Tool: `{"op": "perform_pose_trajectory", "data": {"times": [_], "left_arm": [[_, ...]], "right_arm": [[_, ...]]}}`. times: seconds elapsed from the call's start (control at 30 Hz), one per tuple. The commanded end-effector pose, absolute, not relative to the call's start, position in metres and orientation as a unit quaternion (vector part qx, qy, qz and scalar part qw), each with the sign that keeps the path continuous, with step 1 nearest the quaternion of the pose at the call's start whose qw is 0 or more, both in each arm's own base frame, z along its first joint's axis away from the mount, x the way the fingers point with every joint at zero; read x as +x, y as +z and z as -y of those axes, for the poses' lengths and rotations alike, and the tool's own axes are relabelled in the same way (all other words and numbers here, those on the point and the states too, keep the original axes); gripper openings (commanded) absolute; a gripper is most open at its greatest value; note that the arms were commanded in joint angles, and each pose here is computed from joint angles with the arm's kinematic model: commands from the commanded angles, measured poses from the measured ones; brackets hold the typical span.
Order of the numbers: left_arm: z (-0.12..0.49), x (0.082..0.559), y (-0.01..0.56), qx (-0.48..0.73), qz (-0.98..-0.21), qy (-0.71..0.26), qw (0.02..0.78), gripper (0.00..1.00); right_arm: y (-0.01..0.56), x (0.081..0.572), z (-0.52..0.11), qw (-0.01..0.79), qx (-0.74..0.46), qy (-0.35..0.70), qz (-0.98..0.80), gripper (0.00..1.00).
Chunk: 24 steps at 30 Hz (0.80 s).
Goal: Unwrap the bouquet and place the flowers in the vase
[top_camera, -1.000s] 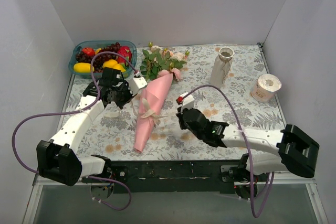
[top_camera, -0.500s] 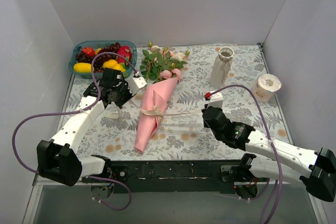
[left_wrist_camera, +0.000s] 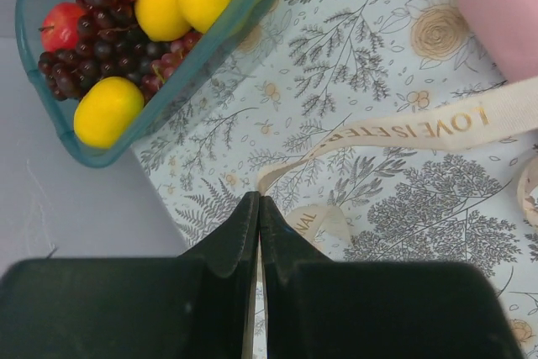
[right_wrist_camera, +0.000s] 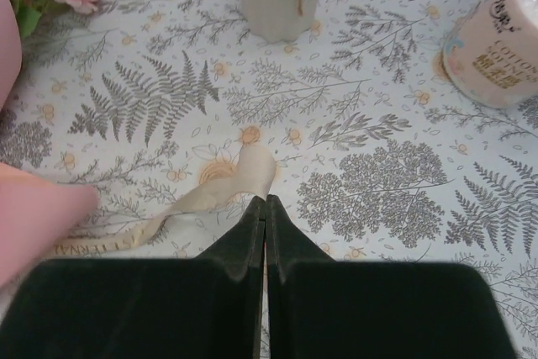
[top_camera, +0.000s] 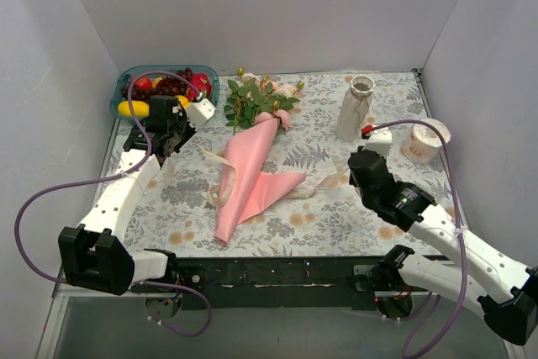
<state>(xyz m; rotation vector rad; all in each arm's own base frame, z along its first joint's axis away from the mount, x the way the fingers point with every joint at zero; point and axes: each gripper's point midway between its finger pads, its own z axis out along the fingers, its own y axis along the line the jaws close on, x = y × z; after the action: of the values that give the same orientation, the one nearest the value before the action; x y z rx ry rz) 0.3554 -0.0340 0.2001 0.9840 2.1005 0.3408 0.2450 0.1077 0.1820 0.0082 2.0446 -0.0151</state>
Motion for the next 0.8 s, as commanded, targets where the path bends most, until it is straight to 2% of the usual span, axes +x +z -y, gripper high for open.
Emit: {"op": "perform_pose_trajectory", "data": {"times": [0.0, 0.27, 0.4, 0.43, 0.57, 0.63, 0.67, 0.73, 0.77], "left_arm": [[0.015, 0.354, 0.224, 0.364, -0.821, 0.165, 0.408, 0.00], [-0.026, 0.354, 0.223, 0.332, -0.833, 0.191, 0.399, 0.00], [-0.068, 0.352, 0.217, 0.303, -0.848, 0.199, 0.387, 0.00], [-0.072, 0.350, 0.210, 0.301, -0.854, 0.193, 0.379, 0.05], [-0.071, 0.339, 0.197, 0.305, -0.861, 0.165, 0.372, 0.10], [-0.061, 0.334, 0.193, 0.316, -0.860, 0.141, 0.376, 0.19], [-0.058, 0.333, 0.194, 0.319, -0.859, 0.135, 0.378, 0.41], [-0.050, 0.330, 0.191, 0.322, -0.861, 0.112, 0.377, 0.64], [-0.049, 0.329, 0.192, 0.320, -0.861, 0.109, 0.380, 0.71]], "right_arm": [[0.216, 0.250, -0.082, 0.541, 0.049, -0.039, -0.839, 0.01], [0.244, 0.257, -0.036, 0.559, 0.109, -0.078, -0.818, 0.01], [0.257, 0.264, -0.016, 0.560, 0.131, -0.096, -0.812, 0.01], [0.261, 0.266, -0.013, 0.562, 0.131, -0.099, -0.810, 0.01], [0.266, 0.270, 0.004, 0.559, 0.143, -0.120, -0.808, 0.01], [0.269, 0.273, 0.014, 0.559, 0.153, -0.122, -0.806, 0.01], [0.268, 0.274, 0.016, 0.556, 0.150, -0.123, -0.808, 0.01], [0.261, 0.276, 0.017, 0.548, 0.146, -0.117, -0.816, 0.01], [0.255, 0.277, 0.016, 0.540, 0.145, -0.115, -0.821, 0.01]]}}
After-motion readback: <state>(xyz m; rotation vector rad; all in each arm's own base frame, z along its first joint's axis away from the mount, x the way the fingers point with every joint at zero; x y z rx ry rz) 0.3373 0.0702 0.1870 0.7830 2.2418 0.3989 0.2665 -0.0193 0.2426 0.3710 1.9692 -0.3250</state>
